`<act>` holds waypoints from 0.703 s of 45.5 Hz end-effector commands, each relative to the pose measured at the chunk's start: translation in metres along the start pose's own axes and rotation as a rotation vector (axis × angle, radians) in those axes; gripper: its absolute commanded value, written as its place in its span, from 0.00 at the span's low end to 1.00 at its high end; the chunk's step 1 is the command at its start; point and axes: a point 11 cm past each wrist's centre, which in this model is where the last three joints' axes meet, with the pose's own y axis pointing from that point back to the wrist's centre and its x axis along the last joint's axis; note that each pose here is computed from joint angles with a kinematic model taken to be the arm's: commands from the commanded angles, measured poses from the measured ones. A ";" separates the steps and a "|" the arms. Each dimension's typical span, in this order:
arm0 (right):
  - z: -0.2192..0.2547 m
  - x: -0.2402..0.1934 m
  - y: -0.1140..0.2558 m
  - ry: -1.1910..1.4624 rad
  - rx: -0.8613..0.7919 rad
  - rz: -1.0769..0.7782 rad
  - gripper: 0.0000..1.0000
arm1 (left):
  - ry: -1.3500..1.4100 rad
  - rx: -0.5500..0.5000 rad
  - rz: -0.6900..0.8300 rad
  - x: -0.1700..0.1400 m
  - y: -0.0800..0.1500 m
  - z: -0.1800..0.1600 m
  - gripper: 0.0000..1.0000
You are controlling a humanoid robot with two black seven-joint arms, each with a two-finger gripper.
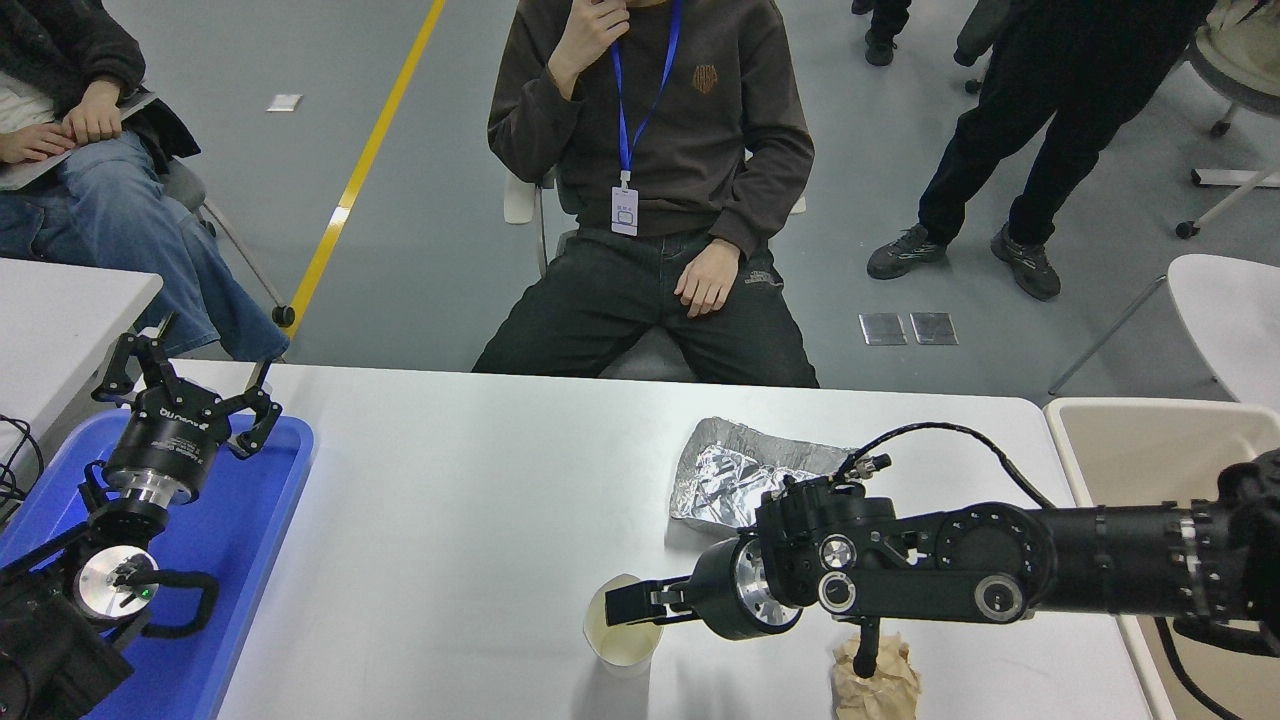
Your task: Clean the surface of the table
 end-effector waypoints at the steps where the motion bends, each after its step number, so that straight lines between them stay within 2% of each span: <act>1: 0.003 -0.005 -0.008 0.031 -0.023 -0.003 0.99 | 0.000 0.001 -0.002 0.000 0.000 0.000 1.00; 7: 0.006 -0.001 -0.009 0.063 -0.028 0.017 0.97 | 0.001 0.000 -0.001 0.000 0.000 0.000 1.00; 9: 0.006 -0.001 -0.008 0.082 -0.027 0.023 0.92 | 0.001 0.000 -0.001 0.000 0.000 0.000 1.00; 12: 0.006 0.000 -0.008 0.120 -0.030 0.035 0.75 | 0.000 0.001 -0.002 0.000 0.000 0.000 1.00; 16: 0.010 -0.001 -0.009 0.141 -0.044 0.028 0.37 | 0.000 0.000 0.000 0.000 0.000 0.000 1.00; 18: 0.012 -0.003 -0.009 0.150 -0.051 0.022 0.28 | 0.001 0.000 -0.001 0.000 0.000 0.000 1.00; 20: 0.013 -0.003 -0.009 0.153 -0.052 0.020 0.12 | 0.001 0.000 -0.001 0.000 0.000 0.000 1.00; 21: 0.013 -0.003 -0.008 0.156 -0.051 0.022 0.09 | 0.000 0.000 0.000 0.000 0.000 0.000 1.00; 24: 0.011 -0.003 -0.008 0.157 -0.035 0.020 0.00 | 0.001 0.000 -0.001 0.000 0.000 0.000 1.00; 32: 0.009 -0.004 -0.008 0.174 0.000 0.015 0.00 | 0.001 0.000 -0.001 0.000 0.000 0.000 1.00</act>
